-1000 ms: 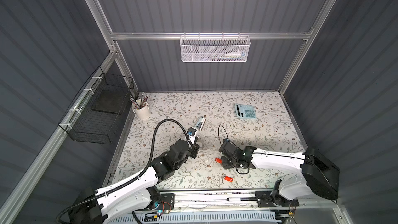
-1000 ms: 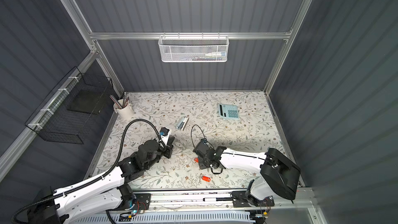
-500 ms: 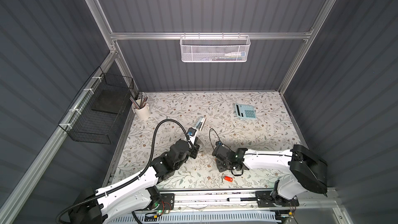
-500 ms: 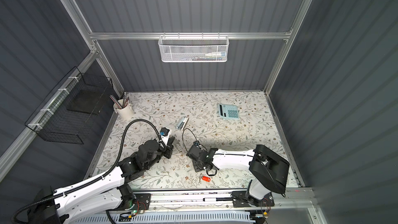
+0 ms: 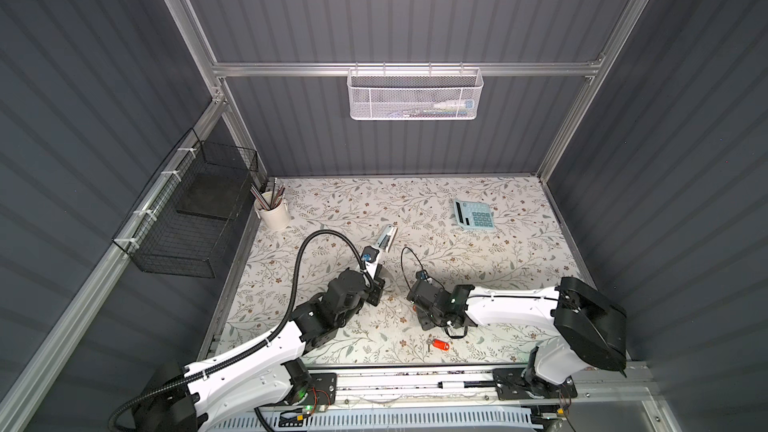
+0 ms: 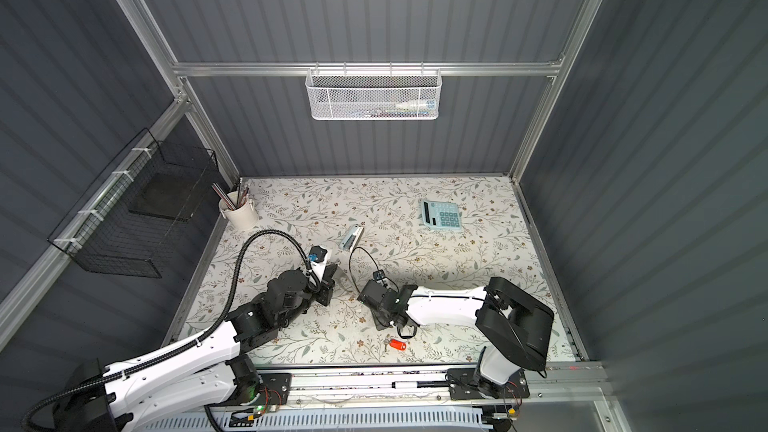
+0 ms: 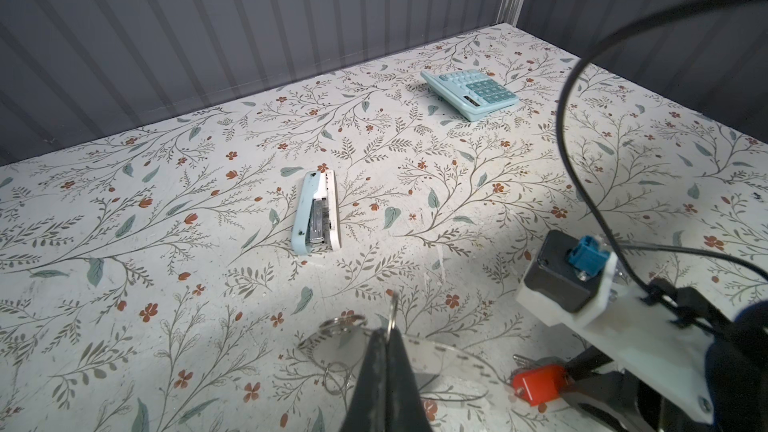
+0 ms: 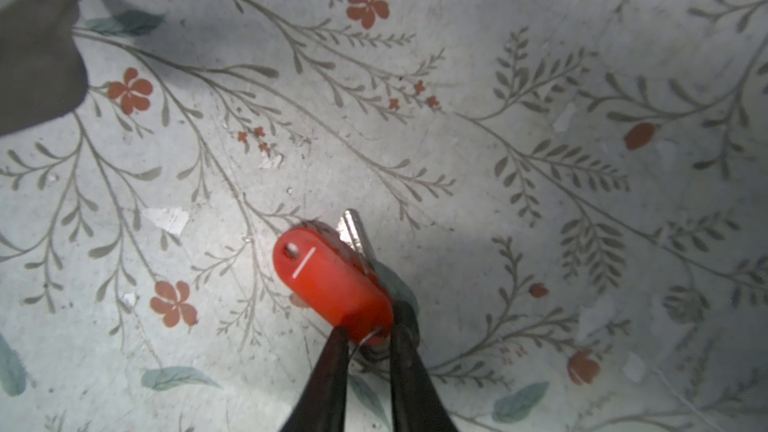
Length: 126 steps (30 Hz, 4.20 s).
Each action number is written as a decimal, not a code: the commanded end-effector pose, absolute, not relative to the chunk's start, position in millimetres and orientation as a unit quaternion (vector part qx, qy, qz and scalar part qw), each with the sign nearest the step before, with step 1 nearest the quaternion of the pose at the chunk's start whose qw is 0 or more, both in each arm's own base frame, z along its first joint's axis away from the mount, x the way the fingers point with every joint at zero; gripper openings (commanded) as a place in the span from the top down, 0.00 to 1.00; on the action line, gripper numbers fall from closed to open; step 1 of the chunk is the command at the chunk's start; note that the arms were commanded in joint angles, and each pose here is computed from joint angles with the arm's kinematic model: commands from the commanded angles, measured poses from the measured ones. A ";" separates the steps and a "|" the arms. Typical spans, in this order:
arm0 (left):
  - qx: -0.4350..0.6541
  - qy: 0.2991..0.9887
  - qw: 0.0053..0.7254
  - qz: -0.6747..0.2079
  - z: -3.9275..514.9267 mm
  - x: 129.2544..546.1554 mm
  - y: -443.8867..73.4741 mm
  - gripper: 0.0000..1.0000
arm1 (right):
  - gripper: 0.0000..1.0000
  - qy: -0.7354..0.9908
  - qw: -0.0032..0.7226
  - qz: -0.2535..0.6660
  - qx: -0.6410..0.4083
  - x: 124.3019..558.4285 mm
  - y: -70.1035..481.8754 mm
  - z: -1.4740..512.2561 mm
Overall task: Put the keys on the keyring
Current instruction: 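Grasp the red fob's key ring with the right gripper, then lift the red fob key and carry it toward the plate in the left gripper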
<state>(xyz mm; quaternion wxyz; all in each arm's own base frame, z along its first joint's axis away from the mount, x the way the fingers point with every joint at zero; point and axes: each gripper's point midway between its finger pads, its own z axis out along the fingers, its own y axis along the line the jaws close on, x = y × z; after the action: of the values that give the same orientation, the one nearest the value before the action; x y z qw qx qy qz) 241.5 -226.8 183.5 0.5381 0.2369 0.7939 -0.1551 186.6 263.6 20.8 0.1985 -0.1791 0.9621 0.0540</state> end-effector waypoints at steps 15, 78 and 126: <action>0.233 0.791 0.543 -0.159 190.2 245.4 -230.1 1.00 | 1.00 0.959 0.228 0.061 -0.157 192.1 248.3 37.1; 0.256 0.790 0.527 -0.179 185.6 246.8 -249.7 1.00 | 0.88 0.944 0.139 0.295 0.055 197.5 201.1 9.2; 0.454 0.706 0.461 -0.288 247.9 216.2 -335.1 1.00 | 1.00 0.794 0.366 0.406 -0.265 199.3 243.8 244.7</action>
<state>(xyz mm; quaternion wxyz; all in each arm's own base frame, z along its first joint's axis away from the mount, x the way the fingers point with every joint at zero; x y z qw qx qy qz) 211.7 -328.6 226.8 0.4412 0.4488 0.7244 -0.2814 204.3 243.1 244.6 0.3811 -0.2514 0.7922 0.4050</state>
